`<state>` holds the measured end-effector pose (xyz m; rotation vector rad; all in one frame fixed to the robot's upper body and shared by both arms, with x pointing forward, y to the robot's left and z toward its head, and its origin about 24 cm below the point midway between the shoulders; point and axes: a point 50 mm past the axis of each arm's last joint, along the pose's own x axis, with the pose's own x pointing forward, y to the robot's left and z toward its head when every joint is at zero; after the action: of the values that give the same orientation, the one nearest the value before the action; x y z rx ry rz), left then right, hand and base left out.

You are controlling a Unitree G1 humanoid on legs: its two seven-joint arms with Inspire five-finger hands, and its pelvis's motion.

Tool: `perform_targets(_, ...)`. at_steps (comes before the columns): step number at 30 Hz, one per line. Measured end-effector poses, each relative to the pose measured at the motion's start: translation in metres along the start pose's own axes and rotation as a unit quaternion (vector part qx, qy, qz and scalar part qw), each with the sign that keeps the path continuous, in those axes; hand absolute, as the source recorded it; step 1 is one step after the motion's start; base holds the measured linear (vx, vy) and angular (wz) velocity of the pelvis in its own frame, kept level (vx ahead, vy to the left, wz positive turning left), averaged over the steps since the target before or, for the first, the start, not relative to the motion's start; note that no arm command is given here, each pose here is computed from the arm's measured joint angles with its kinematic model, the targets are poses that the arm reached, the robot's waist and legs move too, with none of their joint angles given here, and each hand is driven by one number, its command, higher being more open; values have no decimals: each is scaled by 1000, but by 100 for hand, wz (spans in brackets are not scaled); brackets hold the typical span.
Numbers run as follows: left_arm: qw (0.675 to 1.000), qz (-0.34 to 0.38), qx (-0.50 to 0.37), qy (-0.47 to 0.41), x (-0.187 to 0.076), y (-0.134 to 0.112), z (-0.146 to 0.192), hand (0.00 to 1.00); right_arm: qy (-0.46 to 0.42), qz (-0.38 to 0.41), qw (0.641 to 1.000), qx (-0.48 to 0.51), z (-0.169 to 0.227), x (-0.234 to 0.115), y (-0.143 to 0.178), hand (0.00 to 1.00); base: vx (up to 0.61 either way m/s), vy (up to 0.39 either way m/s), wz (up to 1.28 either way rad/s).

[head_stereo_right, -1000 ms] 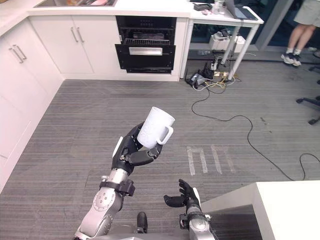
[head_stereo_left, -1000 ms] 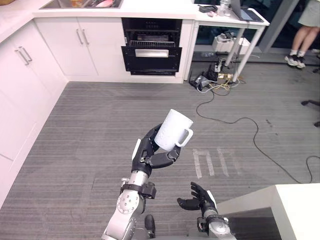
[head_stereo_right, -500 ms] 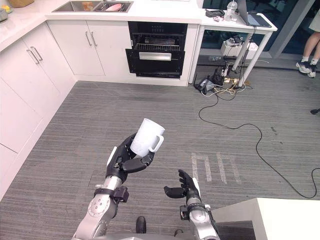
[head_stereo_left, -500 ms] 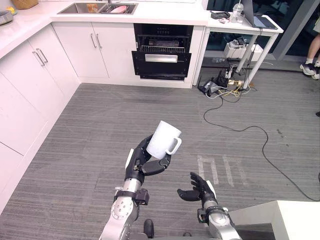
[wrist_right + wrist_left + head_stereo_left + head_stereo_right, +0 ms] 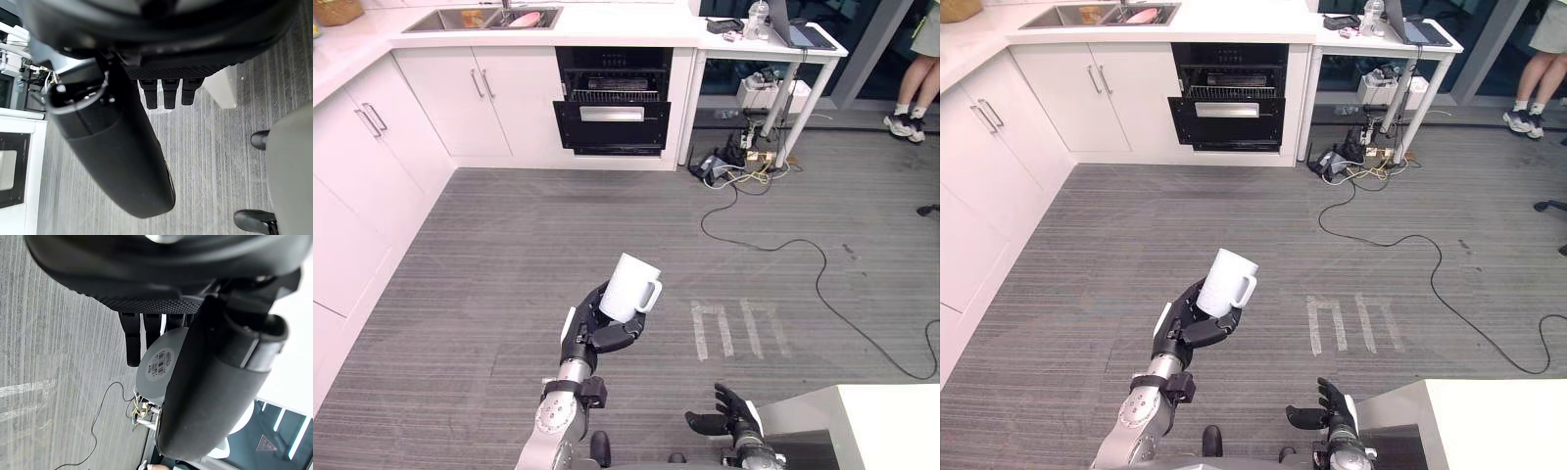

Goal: Walk over to the sink, pick up the cup, carry it to the dishwasher, place the cup inside the dishwasher, then close the dishwasher door

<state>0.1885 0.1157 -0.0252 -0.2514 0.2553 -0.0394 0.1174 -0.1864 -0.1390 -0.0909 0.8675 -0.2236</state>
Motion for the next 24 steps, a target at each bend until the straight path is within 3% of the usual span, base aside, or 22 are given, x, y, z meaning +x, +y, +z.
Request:
perform_targets(9,1000,1,-13,-18,-1,-2,9,30,-38,-17,999,15,19,3,0,90,-6,-24,43)
perform_targets(14,999,8,-14,-44,-1,0,21,30,-100,-20,995,22,54,7,1,90,76,63,-2)
perform_targets(24,997,-10,-2,-71,-1,-2,34,30,-116,-15,993,36,63,7,8,90,335,161,28)
